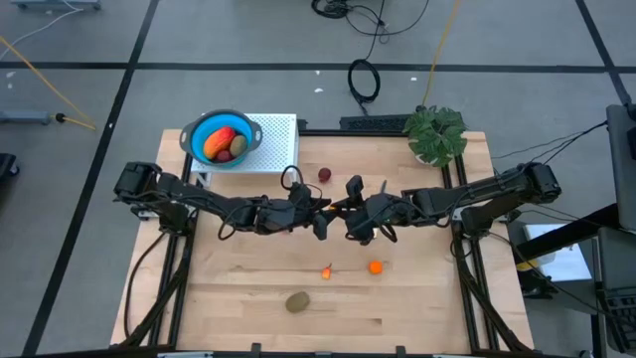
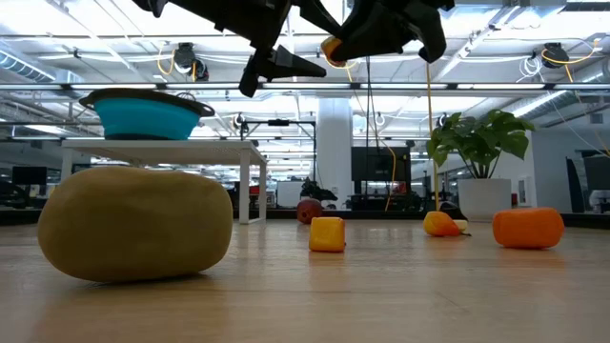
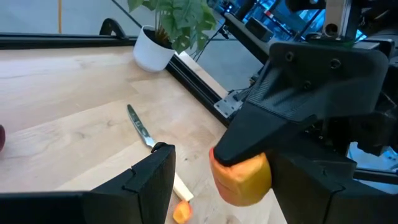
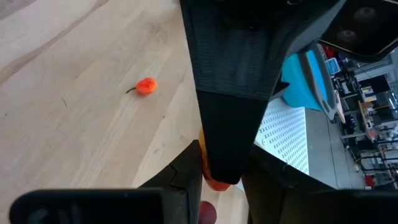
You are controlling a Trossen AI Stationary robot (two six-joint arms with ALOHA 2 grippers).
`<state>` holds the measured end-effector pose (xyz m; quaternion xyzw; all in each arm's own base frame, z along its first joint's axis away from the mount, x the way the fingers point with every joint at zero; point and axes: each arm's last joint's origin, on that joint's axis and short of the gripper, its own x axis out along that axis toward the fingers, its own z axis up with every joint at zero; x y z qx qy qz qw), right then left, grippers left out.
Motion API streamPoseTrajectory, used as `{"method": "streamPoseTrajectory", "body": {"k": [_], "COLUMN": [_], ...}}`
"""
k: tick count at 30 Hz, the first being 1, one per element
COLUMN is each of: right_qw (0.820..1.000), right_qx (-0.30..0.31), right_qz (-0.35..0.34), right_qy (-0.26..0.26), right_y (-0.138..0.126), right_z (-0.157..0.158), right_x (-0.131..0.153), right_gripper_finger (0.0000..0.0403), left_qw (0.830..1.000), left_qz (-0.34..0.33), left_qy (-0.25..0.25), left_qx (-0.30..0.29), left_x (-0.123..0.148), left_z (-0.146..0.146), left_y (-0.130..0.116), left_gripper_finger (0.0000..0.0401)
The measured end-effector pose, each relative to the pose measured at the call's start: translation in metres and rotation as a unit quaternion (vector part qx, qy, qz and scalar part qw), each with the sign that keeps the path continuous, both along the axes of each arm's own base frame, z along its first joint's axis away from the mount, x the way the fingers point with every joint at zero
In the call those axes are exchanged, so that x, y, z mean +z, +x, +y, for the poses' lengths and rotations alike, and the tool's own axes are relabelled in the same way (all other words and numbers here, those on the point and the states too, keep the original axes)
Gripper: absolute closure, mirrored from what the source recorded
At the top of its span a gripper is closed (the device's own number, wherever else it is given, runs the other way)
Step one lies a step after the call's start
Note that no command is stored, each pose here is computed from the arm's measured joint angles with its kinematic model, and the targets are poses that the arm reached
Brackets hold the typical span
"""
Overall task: Pick & Place Fruit
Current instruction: Put the orange peach into the blue strainer bowl on the shelf
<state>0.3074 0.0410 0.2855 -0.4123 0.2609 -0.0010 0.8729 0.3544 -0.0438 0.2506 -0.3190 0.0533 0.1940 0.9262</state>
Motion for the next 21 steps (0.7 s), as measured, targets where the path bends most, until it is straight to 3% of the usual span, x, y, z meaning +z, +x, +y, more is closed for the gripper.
{"method": "streamPoseTrajectory", "body": {"k": [13,21], "right_qw": [1.000,1.000], "right_qx": [0.001,0.001], "right_qz": [-0.001,-0.001], "right_qy": [0.001,0.001], "right_y": [0.0001,0.0001], "right_z": [0.0001,0.0000], "right_x": [0.0002,0.0002], "right_gripper_finger": [0.0316,0.0316], "left_qw": [1.000,1.000], "left_qz": [0.000,-0.003], "left_qy": [-0.002,-0.006], "left_qx": [-0.004,-0.010], "left_x": [-0.0002,0.0005], "left_z": [0.0013,0.0006], "left_y": [0.0002,0.0004], "left_gripper_finger": [0.0163,0.0253]}}
